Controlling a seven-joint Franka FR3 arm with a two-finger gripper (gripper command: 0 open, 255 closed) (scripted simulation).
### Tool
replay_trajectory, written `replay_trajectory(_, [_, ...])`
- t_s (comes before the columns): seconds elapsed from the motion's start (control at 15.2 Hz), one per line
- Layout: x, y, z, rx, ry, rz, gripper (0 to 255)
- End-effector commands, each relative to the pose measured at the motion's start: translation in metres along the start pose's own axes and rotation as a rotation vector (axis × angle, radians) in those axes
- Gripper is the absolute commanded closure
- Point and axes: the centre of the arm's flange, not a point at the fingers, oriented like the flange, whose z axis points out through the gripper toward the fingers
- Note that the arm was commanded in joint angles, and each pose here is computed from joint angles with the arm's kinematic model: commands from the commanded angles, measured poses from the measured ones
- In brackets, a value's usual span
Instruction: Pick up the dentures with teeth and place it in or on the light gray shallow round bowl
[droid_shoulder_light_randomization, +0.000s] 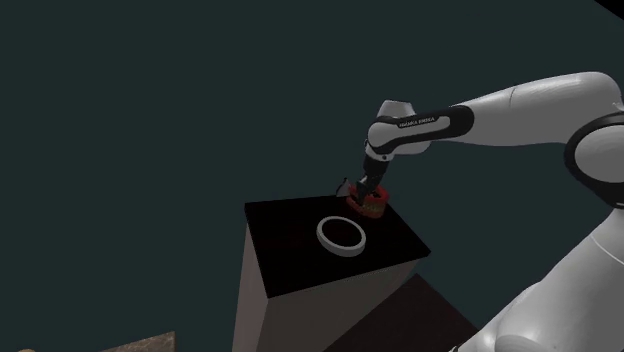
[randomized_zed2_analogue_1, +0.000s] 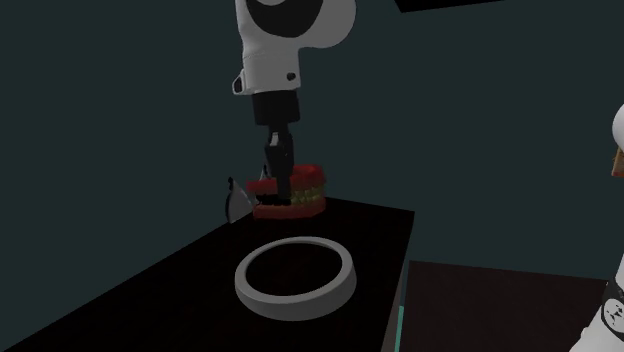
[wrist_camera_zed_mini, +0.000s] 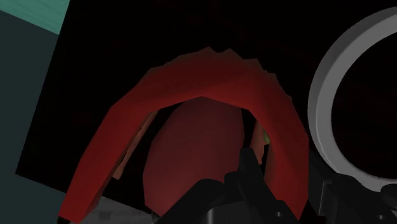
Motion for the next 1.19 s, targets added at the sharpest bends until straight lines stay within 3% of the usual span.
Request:
replay_trajectory(0.0, [-0.001,-0.001,-0.011,0.000,0.000,0.000,255])
replay_trajectory(0.99, [-0.008,-0.005,-0.087,0.000,0.000,0.000,255])
replay_trajectory(1.12, [-0.012,-0.031,-0.089,0.000,0.000,0.000,255])
